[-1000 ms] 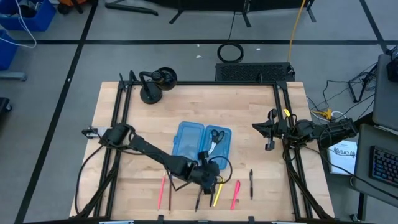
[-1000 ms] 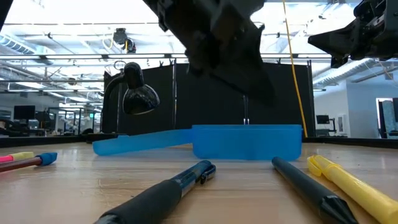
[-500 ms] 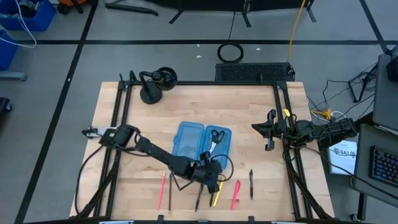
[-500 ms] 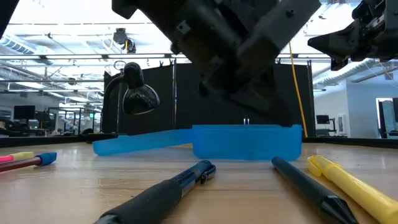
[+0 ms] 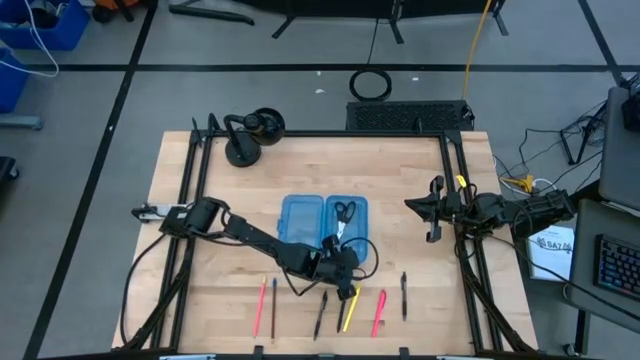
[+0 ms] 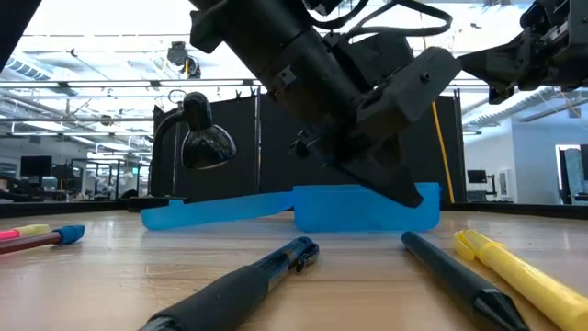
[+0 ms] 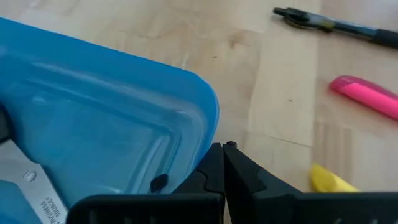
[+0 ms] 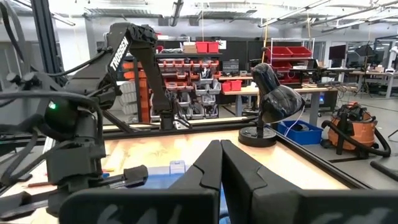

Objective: Pick & place school supplies into a supply box
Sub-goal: Adjust the blue supply box, then put the right black pen into the blue supply box

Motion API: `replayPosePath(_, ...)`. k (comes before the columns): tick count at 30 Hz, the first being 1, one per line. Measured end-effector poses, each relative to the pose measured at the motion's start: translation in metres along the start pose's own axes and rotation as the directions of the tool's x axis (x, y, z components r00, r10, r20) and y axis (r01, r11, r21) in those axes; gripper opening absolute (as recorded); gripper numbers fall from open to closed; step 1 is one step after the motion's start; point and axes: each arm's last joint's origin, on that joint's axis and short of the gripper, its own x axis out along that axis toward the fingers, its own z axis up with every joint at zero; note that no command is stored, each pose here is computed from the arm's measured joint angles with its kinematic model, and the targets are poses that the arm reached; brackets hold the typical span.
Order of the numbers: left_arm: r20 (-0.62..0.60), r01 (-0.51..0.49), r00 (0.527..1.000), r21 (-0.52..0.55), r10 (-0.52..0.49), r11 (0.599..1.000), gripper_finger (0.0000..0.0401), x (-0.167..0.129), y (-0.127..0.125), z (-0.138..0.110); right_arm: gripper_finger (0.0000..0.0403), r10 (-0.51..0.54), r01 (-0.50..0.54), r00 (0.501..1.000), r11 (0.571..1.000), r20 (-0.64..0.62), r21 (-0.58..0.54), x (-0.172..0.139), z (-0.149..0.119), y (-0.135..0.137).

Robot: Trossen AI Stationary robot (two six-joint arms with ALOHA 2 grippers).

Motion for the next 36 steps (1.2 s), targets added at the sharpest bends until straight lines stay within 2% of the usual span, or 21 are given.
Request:
replayPosePath(6, -0.004, 0.006, 1.000, 0.028, -0.006, 1.000, 0.0001, 0.002, 0.004, 0.002, 0.0000, 0.000, 0.000, 1.000, 1.000, -0.001, 0.000, 0.000, 0.000, 0.000)
replayPosePath(10, -0.023, 0.145, 0.989, 0.084, -0.143, 0.986, 0.0002, -0.009, -0.003, 0.009, 0.0000, 0.001, -0.001, 1.000, 1.000, -0.002, -0.001, 0.000, 0.000, 0.000)
replayPosePath(14, -0.066, 0.276, 0.960, 0.110, -0.270, 0.955, 0.0002, -0.046, -0.011, 0.023, 0.0000, 0.001, -0.001, 1.000, 1.000, -0.009, -0.003, 0.000, -0.001, 0.000)
replayPosePath(16, -0.095, 0.276, 0.960, 0.184, -0.262, 0.943, 0.0002, -0.071, -0.015, 0.027, 0.0000, 0.001, -0.001, 1.000, 1.000, -0.013, -0.002, 0.000, -0.001, 0.000)
replayPosePath(18, -0.089, 0.231, 0.973, 0.336, -0.214, 0.913, 0.0001, -0.100, -0.018, 0.028, 0.0000, 0.001, -0.001, 1.000, 1.000, -0.021, -0.005, 0.000, -0.002, 0.000)
replayPosePath(21, 0.018, 0.172, 0.979, 0.478, -0.205, 0.861, 0.0001, -0.145, -0.016, 0.034, 0.0000, 0.002, -0.002, 1.000, 1.000, -0.027, -0.007, 0.000, -0.003, 0.000)
replayPosePath(22, 0.057, 0.158, 0.976, 0.487, -0.211, 0.859, 0.0001, -0.159, -0.009, 0.037, 0.0000, 0.002, -0.003, 1.000, 1.000, -0.027, -0.007, 0.000, -0.003, 0.000)
replayPosePath(24, 0.156, 0.093, 0.970, 0.463, -0.184, 0.881, 0.0001, -0.182, 0.015, 0.042, 0.0000, 0.003, -0.003, 1.000, 1.000, -0.030, -0.008, 0.001, -0.003, 0.000)
replayPosePath(27, 0.266, 0.059, 0.948, 0.394, -0.175, 0.917, 0.0001, -0.200, 0.058, 0.032, 0.0000, 0.004, -0.004, 0.999, 1.000, -0.032, -0.009, 0.001, -0.003, 0.000)
replayPosePath(30, 0.363, 0.142, 0.895, 0.321, -0.260, 0.936, 0.0001, -0.207, 0.095, 0.007, 0.0000, 0.003, -0.004, 0.999, 1.000, -0.034, -0.010, 0.001, -0.003, 0.000)
replayPosePath(33, 0.472, 0.187, 0.838, 0.227, -0.276, 0.956, 0.0001, -0.209, 0.121, -0.025, 0.0000, 0.003, -0.004, 0.999, 1.000, -0.046, -0.014, 0.001, -0.005, 0.001)
replayPosePath(34, 0.479, 0.199, 0.835, 0.199, -0.272, 0.960, 0.0001, -0.208, 0.127, -0.037, 0.0000, 0.003, -0.004, 0.998, 1.000, -0.059, -0.019, 0.001, -0.006, 0.001)
replayPosePath(36, 0.452, 0.197, 0.858, 0.144, -0.242, 0.970, 0.0001, -0.205, 0.137, -0.062, 0.0000, 0.001, -0.004, 0.995, 0.999, -0.095, -0.033, 0.001, -0.009, 0.000)
